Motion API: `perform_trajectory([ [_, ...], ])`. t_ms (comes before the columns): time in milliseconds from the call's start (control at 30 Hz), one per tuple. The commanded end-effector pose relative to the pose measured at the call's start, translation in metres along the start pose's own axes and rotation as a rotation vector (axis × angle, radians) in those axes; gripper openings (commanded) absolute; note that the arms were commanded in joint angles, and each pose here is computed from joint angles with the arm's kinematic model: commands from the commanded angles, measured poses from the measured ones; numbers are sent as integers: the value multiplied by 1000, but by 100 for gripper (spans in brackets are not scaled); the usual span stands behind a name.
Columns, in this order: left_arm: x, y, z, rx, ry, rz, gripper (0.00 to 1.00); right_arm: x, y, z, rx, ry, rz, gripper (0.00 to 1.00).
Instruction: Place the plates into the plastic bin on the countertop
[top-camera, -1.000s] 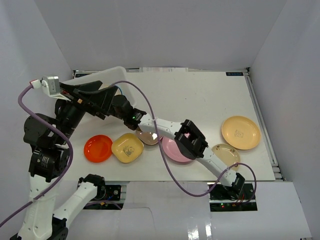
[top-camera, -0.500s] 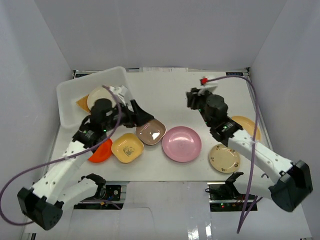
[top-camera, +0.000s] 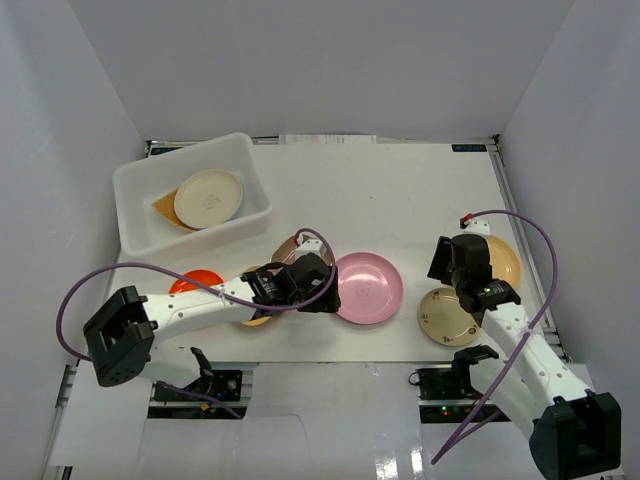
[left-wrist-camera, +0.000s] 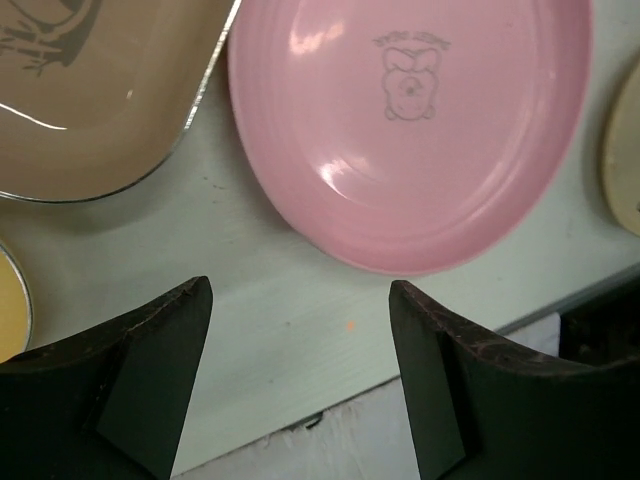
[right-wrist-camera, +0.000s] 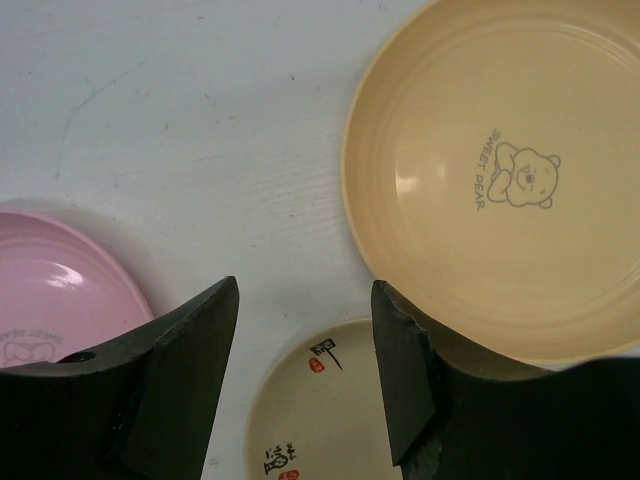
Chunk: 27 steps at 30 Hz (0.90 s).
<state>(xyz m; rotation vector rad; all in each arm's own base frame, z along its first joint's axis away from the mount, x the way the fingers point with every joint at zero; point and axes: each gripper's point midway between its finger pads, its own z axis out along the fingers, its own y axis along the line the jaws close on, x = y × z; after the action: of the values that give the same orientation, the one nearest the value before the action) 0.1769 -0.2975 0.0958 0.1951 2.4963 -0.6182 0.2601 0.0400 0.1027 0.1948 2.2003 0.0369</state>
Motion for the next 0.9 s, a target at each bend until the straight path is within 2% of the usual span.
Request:
perform_trajectory([
  [0,-7,16,12,-114,-88,-58,82,5,-1,4,-2,36,17,61],
  [433,-12,15,54,-178,-132,-69,81,4,-26,50,141,104,1,56],
  [567,-8,23,64,-221,-126,-50,75,6,-32,59,156,123,1,52],
  [733,-7,28,66,-242,-132,-42,47,15,-34,71,166,157,-14,39],
  [767,-7,29,65,-244,-132,-40,42,14,-34,72,167,153,-15,31],
  [833,-8,29,65,-247,-137,-37,34,15,-33,75,162,160,-16,23],
  [867,-8,29,66,-248,-137,-34,26,14,-32,75,158,156,-17,17],
])
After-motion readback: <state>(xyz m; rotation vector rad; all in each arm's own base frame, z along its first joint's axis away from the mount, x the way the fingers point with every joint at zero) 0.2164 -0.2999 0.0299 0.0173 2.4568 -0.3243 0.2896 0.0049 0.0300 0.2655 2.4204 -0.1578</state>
